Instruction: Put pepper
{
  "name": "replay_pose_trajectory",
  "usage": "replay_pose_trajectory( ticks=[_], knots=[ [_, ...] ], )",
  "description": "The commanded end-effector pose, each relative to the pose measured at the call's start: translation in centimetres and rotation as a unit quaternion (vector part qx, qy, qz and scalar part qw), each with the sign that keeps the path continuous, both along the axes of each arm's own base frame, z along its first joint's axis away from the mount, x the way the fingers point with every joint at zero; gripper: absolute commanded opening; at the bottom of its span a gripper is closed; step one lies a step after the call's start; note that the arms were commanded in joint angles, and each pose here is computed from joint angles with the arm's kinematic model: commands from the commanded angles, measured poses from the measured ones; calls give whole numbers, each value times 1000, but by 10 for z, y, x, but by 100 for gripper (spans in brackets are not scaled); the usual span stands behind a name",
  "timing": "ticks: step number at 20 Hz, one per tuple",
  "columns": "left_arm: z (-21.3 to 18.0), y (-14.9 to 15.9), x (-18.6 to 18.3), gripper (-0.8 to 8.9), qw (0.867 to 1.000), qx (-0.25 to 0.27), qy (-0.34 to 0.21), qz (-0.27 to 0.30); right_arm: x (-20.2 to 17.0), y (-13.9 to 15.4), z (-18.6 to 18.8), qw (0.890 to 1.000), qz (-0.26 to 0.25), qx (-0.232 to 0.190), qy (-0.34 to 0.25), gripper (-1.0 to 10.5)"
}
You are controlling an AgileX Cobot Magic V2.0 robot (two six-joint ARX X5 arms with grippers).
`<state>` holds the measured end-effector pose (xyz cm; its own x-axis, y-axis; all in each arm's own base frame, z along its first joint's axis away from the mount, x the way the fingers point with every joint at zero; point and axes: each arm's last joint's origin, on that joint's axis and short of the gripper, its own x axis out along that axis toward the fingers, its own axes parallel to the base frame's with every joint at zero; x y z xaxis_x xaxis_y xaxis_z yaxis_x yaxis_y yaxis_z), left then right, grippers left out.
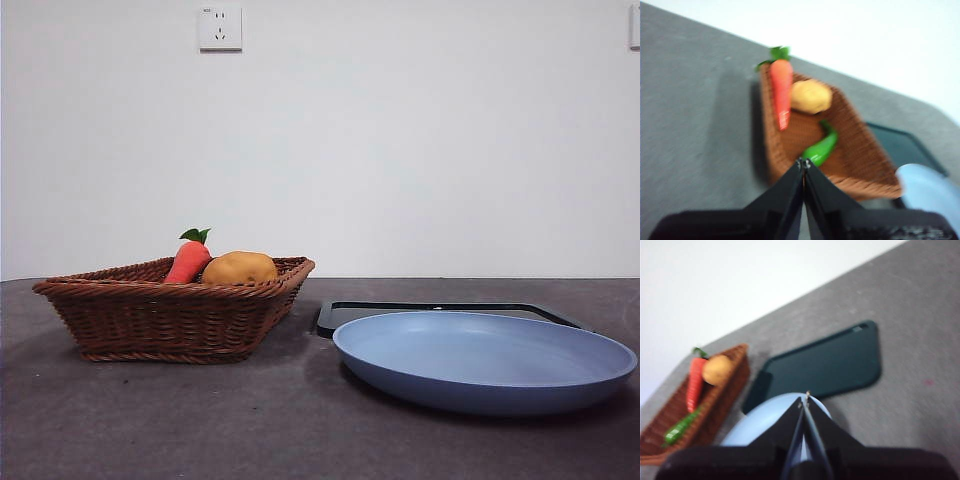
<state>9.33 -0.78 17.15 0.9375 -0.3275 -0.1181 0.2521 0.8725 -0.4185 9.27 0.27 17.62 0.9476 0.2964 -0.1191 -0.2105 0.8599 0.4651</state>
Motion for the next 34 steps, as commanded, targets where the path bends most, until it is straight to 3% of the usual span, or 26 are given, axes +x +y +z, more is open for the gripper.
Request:
replay_pose_trajectory(
  ticks=[1,9,16,22,29,32,34],
  knots=[
    [22,0,-5,7,1000,-14,-21,-8,-1,0,22,1000,3,6,-21,5],
    [71,-4,-1,6,997,7,5,-76,8,3,73,998,58,-8,7,5],
    [106,-6,16,6,985,65,55,-148,16,7,120,986,123,-86,71,5],
    [127,-9,27,6,970,107,91,-200,23,11,155,961,183,-153,140,5],
    [142,-14,26,6,945,141,143,-258,28,21,159,911,271,-199,240,5],
    [142,-15,26,9,944,142,141,-263,30,22,158,908,261,-212,249,15],
    [142,-15,26,27,944,143,140,-263,30,22,158,909,259,-211,248,84]
  ],
)
